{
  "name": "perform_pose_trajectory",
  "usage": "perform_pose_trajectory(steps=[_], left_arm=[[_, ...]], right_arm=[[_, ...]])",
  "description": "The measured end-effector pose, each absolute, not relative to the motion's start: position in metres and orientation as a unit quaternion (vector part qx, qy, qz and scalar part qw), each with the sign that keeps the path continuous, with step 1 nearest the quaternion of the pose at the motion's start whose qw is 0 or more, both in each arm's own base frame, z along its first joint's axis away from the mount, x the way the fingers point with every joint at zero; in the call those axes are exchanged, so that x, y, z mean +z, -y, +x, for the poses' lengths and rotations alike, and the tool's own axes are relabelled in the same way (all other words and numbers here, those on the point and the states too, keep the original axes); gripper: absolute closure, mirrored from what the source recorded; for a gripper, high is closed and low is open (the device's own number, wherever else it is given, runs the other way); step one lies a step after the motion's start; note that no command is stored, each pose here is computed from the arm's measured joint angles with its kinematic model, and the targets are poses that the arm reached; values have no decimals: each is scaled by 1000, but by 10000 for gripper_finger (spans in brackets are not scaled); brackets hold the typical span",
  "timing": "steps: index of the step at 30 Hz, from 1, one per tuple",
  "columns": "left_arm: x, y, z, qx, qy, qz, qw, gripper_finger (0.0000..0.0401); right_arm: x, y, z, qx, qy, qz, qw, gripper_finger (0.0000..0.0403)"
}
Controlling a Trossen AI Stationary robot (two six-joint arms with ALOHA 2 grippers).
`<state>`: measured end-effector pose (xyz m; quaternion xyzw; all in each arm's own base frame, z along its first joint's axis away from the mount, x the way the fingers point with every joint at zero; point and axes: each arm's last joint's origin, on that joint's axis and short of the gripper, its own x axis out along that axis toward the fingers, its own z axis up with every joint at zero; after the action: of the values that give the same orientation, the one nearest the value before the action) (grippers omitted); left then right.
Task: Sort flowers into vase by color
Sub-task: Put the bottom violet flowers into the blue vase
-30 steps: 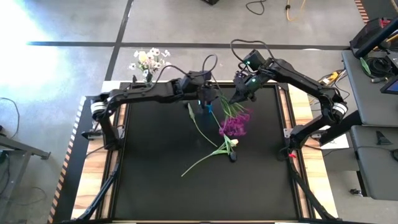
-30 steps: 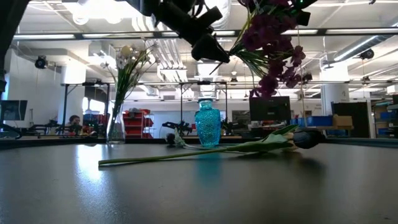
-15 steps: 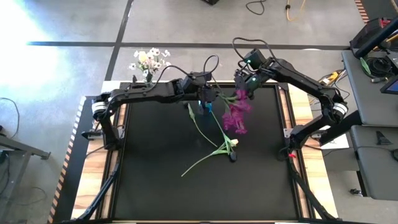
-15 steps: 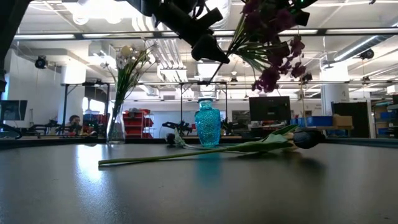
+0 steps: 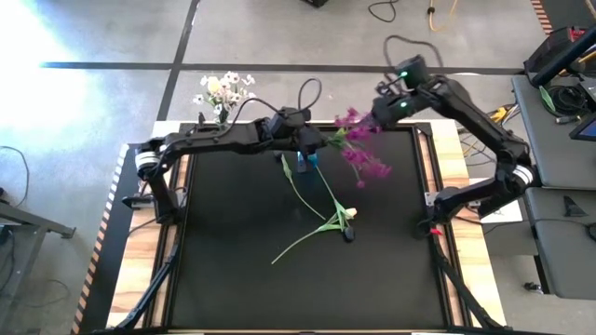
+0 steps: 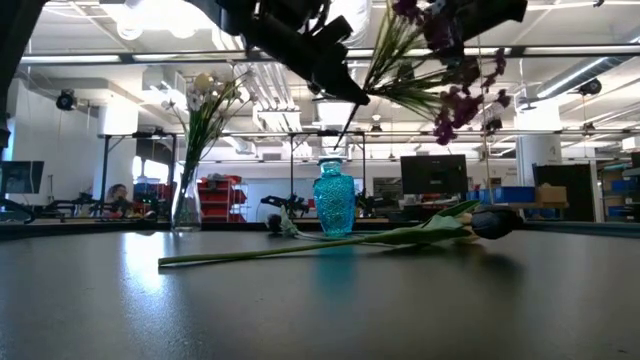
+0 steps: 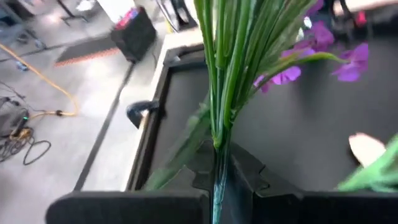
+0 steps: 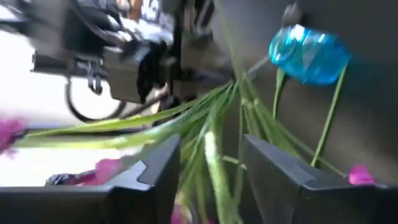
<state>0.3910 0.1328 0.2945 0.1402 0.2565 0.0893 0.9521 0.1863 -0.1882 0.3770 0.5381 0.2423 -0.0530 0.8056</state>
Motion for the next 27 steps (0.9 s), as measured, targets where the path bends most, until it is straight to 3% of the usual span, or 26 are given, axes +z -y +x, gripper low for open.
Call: perform_pose_trajectory(steps=[7, 16, 27], left_arm=[[285, -133, 362, 134, -159, 78, 975, 400], [266, -131, 333, 180, -62, 32, 981, 401], [236, -138, 321, 213, -16, 19, 977, 401]], right_arm=[[400, 185, 157, -85, -195, 503, 837, 219], [409, 184, 151, -107, -185, 470, 857, 240], [410, 183, 150, -111, -182, 466, 859, 262]])
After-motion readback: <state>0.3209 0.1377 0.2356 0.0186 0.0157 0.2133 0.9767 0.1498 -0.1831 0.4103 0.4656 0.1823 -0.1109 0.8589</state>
